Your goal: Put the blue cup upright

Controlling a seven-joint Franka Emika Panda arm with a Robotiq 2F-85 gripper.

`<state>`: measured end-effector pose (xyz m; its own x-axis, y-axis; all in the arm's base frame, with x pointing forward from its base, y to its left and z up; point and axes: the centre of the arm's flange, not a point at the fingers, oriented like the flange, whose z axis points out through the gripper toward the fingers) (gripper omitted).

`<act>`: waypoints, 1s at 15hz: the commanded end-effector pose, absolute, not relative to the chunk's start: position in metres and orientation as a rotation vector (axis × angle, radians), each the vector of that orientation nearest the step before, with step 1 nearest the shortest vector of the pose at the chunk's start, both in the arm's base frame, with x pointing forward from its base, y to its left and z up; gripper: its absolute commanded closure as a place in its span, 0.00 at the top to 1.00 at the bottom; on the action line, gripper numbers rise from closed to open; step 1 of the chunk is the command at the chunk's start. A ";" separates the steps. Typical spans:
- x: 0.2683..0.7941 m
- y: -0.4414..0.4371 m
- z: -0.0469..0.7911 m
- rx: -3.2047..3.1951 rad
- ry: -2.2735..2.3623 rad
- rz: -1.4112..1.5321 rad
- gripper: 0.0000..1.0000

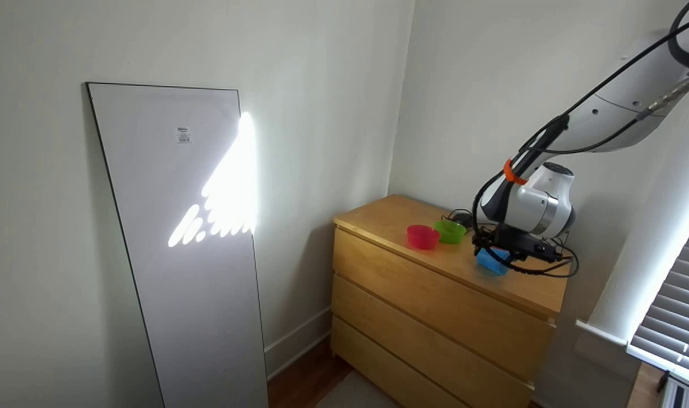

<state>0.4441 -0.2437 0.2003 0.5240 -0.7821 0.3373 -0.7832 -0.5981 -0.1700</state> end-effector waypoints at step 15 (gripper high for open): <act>0.416 -0.249 0.273 2.812 -1.341 0.594 0.01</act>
<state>0.4395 -0.2672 0.2275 0.5230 -0.7754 0.3538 -0.7629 -0.6110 -0.2113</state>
